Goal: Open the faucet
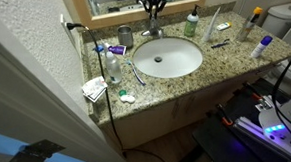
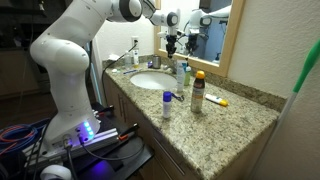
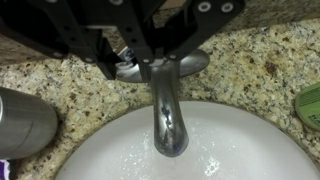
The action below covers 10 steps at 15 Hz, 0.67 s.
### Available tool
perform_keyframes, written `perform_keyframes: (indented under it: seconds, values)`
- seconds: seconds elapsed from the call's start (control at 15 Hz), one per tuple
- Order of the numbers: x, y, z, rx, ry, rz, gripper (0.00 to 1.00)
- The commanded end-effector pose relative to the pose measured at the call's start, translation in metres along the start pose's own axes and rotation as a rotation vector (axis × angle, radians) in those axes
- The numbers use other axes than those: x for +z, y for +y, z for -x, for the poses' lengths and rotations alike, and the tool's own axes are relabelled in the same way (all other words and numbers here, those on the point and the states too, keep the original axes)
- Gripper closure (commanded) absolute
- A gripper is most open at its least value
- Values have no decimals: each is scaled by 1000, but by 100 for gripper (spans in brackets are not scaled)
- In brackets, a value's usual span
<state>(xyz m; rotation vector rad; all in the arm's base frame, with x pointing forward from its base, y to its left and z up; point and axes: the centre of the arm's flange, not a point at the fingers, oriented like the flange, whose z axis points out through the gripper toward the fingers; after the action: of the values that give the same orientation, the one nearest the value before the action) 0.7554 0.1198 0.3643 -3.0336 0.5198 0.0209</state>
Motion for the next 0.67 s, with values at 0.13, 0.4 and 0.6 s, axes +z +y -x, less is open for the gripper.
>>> perform_keyframes:
  seconds: [0.13, 0.4, 0.6]
  values:
    - [-28, -61, 6, 22, 78, -133, 93]
    - [-42, -53, 9, 73, 98, -121, 93]
    - [-55, -43, 10, 121, 101, -120, 93]
